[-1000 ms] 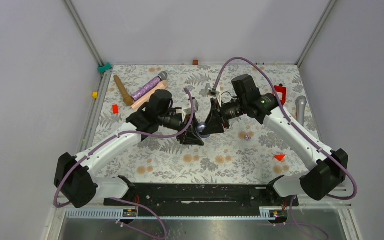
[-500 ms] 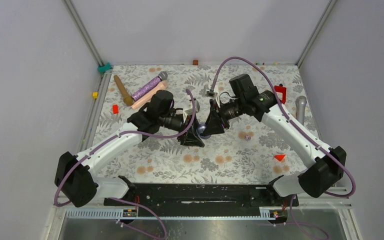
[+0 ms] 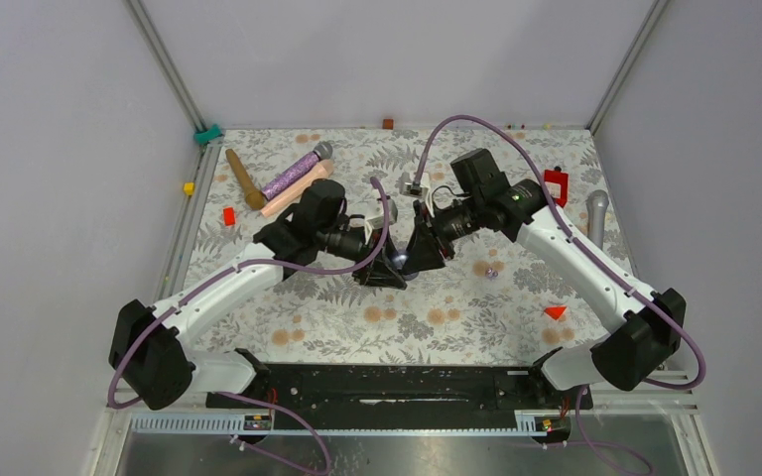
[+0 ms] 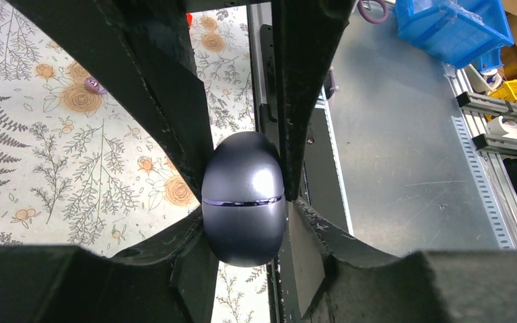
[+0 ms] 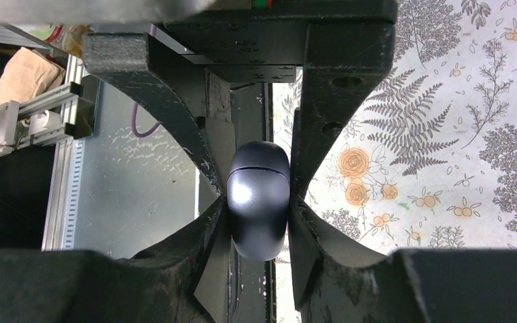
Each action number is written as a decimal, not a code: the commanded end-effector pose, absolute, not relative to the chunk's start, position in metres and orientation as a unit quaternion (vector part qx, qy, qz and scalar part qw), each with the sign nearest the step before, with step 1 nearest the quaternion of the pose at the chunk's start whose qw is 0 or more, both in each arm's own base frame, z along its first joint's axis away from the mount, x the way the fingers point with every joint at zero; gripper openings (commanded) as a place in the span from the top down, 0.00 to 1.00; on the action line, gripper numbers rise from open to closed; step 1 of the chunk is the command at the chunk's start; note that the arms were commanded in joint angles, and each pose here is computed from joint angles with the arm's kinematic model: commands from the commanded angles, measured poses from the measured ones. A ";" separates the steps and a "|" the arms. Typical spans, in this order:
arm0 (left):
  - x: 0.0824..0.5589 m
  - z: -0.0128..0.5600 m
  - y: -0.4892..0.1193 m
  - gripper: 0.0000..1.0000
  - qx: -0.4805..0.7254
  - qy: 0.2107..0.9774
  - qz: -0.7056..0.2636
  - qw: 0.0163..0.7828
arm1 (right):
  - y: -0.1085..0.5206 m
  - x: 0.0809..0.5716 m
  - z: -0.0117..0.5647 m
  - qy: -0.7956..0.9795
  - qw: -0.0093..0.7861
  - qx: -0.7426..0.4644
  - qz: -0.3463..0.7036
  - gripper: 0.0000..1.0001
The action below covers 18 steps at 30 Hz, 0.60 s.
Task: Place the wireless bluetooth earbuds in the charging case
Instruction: Adjust the charging case.
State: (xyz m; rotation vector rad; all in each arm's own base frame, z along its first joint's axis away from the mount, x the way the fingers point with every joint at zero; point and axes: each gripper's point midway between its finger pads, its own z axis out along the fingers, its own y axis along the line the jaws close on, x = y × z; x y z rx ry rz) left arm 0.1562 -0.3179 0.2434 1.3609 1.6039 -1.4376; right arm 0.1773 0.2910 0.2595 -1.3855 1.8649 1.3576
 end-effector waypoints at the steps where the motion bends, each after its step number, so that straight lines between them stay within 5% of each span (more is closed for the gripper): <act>1: 0.150 0.256 -0.324 0.63 0.533 0.564 -0.550 0.310 | 0.292 0.185 0.258 0.683 0.233 -0.511 0.467 0.68; 8: 0.151 0.253 -0.324 0.89 0.533 0.565 -0.548 0.309 | 0.292 0.185 0.258 0.682 0.236 -0.514 0.464 0.63; 12: 0.150 0.256 -0.324 0.92 0.534 0.563 -0.549 0.312 | 0.291 0.184 0.262 0.678 0.242 -0.516 0.464 0.44; 18: 0.149 0.275 -0.318 0.96 0.539 0.551 -0.547 0.328 | 0.285 0.185 0.269 0.672 0.263 -0.520 0.457 0.35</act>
